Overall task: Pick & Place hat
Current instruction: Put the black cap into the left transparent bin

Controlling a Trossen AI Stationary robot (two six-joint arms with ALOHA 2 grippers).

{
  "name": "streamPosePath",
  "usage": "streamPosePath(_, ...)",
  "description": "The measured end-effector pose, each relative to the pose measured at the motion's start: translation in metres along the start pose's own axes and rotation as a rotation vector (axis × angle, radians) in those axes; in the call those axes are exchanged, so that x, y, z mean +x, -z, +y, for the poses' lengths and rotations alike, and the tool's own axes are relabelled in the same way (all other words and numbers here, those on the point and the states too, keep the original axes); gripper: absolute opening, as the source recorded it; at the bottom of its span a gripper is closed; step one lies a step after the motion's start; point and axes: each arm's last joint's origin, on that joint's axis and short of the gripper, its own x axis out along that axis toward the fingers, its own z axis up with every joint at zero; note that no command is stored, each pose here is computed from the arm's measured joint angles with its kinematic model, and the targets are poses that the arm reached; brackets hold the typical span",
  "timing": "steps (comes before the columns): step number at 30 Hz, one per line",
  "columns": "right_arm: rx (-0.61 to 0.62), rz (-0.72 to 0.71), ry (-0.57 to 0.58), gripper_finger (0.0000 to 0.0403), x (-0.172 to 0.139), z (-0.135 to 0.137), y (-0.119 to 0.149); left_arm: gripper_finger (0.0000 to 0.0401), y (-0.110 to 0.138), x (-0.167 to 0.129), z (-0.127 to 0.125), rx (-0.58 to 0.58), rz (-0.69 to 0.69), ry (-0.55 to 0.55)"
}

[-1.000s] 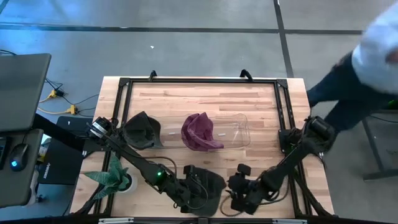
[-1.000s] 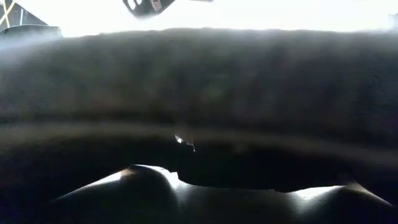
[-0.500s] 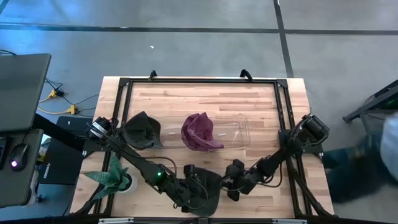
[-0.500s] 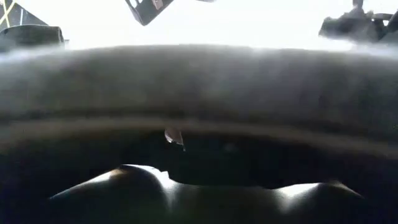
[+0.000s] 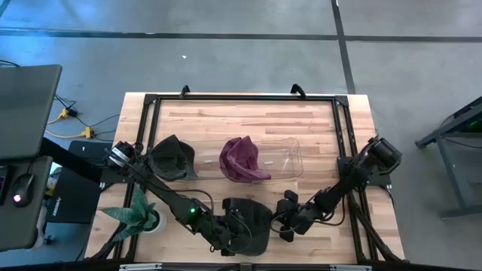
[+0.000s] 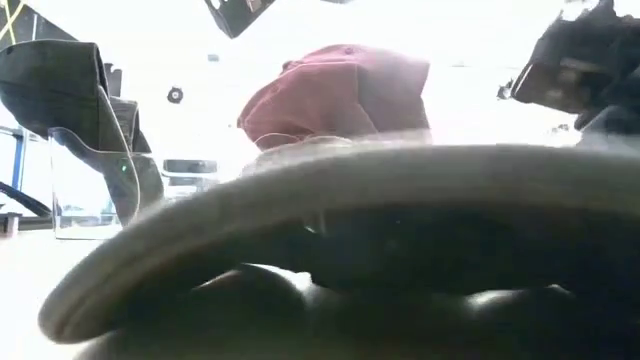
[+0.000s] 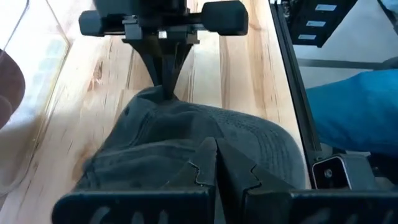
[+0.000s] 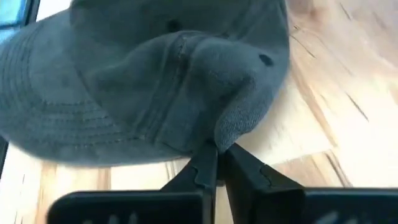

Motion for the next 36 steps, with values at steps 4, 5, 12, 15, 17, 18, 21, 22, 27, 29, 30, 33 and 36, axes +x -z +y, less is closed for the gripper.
streamPosePath(4,-0.043,-0.019,-0.025,0.0010,-0.020,0.008,-0.007,0.0000,-0.006,-0.003,-0.001,-0.007,-0.015,-0.004)
streamPosePath(5,-0.047,-0.022,-0.028,0.0012,-0.025,0.010,-0.008,0.0000,-0.009,-0.004,-0.002,-0.008,-0.022,0.000)
streamPosePath(12,-0.463,-0.111,-0.131,0.0009,-0.080,0.041,-0.001,0.0000,-0.032,-0.009,-0.004,0.061,-0.113,0.018)
streamPosePath(15,-0.714,-0.188,-0.121,0.0008,-0.103,0.059,-0.004,0.0006,-0.047,-0.007,0.001,0.120,-0.206,0.023)
streamPosePath(17,-0.846,-0.226,-0.106,0.0005,-0.116,0.071,-0.008,0.0019,-0.057,-0.004,0.008,0.168,-0.266,0.045)
streamPosePath(18,-0.917,-0.226,-0.105,0.0004,-0.121,0.076,-0.010,0.0030,-0.063,-0.002,0.012,0.185,-0.295,0.064)
streamPosePath(21,-1.104,-0.198,-0.082,0.0007,-0.133,0.086,-0.012,0.0077,-0.077,0.002,0.026,0.213,-0.354,0.129)
streamPosePath(22,-1.130,-0.193,-0.064,0.0008,-0.136,0.088,-0.013,0.0096,-0.080,0.004,0.031,0.218,-0.365,0.161)
streamPosePath(27,-1.146,-0.224,0.010,0.0005,-0.149,0.095,-0.014,0.0194,-0.085,0.025,0.055,0.192,-0.331,0.322)
streamPosePath(29,-1.163,-0.241,0.007,0.0004,-0.152,0.098,-0.013,0.0226,-0.076,0.043,0.059,0.141,-0.281,0.372)
streamPosePath(30,-1.172,-0.248,0.015,0.0004,-0.154,0.098,-0.012,0.0238,-0.072,0.052,0.060,0.110,-0.264,0.401)
streamPosePath(33,-1.173,-0.270,0.050,0.0007,-0.157,0.099,-0.009,0.0261,-0.062,0.071,0.057,0.043,-0.241,0.547)
streamPosePath(36,-1.156,-0.283,0.060,0.0006,-0.159,0.099,-0.007,0.0262,-0.052,0.081,0.046,0.049,-0.231,0.730)
